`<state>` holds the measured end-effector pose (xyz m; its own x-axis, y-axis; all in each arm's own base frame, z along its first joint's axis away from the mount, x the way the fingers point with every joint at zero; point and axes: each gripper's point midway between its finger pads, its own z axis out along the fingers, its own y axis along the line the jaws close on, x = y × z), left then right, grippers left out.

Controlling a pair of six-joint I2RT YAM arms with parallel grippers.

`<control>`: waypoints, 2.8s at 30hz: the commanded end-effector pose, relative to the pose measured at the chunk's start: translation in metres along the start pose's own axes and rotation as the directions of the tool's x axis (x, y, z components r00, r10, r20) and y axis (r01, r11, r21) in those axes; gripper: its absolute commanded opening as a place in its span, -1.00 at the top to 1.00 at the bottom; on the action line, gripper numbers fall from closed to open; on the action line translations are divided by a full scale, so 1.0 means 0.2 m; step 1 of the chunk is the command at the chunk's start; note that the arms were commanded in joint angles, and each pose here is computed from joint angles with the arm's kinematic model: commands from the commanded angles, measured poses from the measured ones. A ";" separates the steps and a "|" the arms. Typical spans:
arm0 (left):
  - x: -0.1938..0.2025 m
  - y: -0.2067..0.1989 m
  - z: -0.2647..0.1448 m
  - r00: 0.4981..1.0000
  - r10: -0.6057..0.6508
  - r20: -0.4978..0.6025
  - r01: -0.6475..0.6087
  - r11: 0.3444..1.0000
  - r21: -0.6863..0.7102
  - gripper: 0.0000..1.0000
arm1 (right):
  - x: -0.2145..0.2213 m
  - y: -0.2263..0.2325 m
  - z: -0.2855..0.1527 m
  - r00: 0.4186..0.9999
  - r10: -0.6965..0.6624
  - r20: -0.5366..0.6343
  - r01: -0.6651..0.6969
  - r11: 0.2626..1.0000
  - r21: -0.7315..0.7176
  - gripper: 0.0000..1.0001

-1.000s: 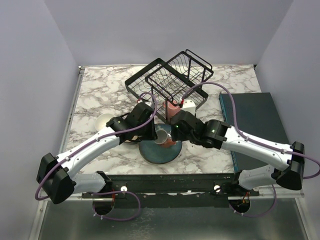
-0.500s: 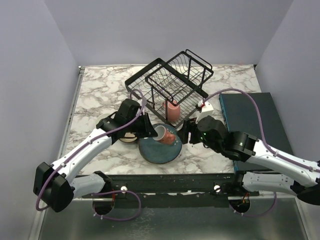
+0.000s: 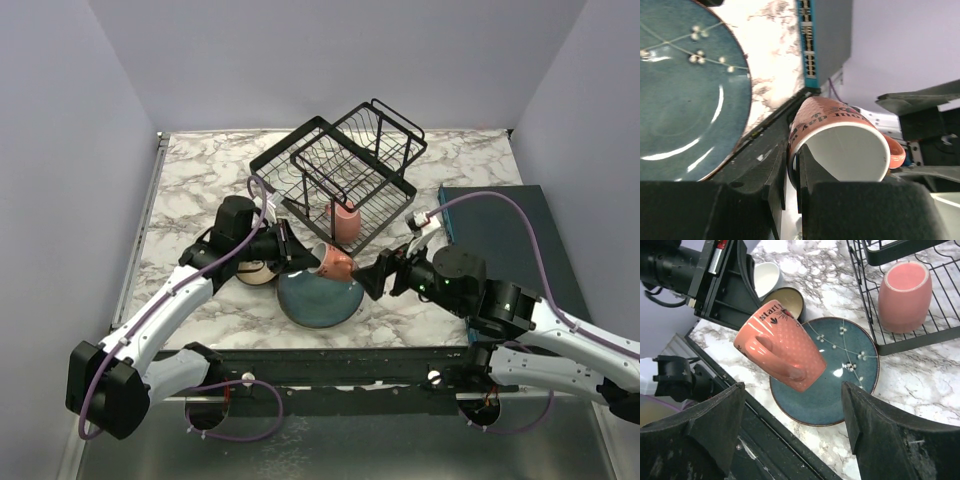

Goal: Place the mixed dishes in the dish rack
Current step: Turn the cup upside down in the dish rack.

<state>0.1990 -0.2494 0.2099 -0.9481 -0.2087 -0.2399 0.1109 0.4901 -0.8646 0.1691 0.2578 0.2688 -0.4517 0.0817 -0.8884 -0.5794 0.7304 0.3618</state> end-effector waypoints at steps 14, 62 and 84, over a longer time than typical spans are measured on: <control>-0.03 -0.44 -0.18 0.998 -0.043 -0.046 0.060 0.879 0.473 1.00 | -0.19 0.18 -0.16 0.945 -0.082 0.317 0.175 0.945 -0.278 -0.77; 0.13 -0.69 -0.46 0.989 -0.009 -0.148 0.102 0.768 0.632 1.00 | -0.38 0.54 -0.32 0.403 -0.223 0.888 0.772 0.603 -0.199 -0.84; 0.16 -0.72 -0.50 0.986 0.007 -0.164 0.100 0.762 0.640 1.00 | -0.46 0.66 -0.32 0.318 -0.151 0.936 0.807 0.562 -0.184 -0.80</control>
<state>0.1352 -0.2475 0.3536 -0.9922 -0.0782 -0.0975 0.1086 -0.1532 -0.9822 0.1025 0.3091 0.3938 0.5518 0.4868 -0.6772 -0.8336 0.3454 -0.4310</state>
